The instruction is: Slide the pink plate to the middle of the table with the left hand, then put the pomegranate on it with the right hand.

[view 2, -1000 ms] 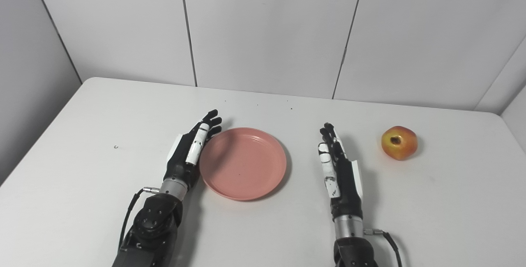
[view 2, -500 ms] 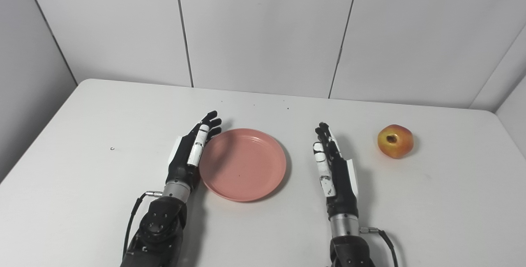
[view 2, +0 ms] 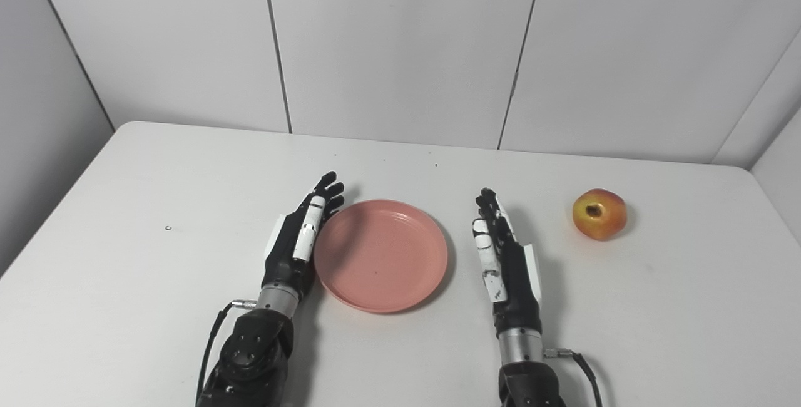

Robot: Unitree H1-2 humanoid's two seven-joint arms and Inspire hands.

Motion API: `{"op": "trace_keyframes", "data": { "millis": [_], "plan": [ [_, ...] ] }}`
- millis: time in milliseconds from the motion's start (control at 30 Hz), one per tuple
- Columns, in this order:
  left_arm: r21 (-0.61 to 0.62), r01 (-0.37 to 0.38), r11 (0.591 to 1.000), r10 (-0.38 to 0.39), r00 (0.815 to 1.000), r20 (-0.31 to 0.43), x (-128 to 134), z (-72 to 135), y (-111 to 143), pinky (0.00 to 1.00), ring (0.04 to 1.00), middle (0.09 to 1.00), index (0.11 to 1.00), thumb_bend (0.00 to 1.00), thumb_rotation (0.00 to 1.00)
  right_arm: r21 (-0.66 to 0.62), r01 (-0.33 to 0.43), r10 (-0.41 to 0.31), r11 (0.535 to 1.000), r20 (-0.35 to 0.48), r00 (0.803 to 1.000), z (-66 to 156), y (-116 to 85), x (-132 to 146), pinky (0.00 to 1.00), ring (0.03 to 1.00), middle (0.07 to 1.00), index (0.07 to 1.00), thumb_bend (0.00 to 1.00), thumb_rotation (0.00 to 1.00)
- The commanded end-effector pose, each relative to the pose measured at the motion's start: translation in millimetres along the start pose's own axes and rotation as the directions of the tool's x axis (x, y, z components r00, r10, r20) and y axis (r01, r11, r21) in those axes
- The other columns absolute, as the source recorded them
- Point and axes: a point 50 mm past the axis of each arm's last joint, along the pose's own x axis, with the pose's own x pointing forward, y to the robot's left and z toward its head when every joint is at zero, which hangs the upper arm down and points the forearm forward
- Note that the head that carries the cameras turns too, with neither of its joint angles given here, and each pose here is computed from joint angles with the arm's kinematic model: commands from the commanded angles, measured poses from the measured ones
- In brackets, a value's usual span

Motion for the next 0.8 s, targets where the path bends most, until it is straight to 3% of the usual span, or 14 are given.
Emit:
{"op": "trace_keyframes", "data": {
  "millis": [0, 767],
  "plan": [
    [-0.031, 0.036, 0.999, -0.035, 0.998, 0.053, 1, 9, -13, 0.90, 0.914, 0.915, 0.902, 0.28, 1.00, 0.008, 0.005, -0.004, 1.000, -0.023, 1.000, -3, 3, -4, 0.96, 0.931, 0.910, 0.915, 0.61, 1.00],
    [-0.089, 0.095, 0.991, -0.096, 0.995, -0.002, -8, 7, -24, 0.92, 0.922, 0.913, 0.901, 0.30, 1.00, 0.013, -0.001, 0.001, 1.000, -0.015, 1.000, 1, 9, -2, 0.96, 0.928, 0.904, 0.909, 0.60, 1.00]
  ]
}}
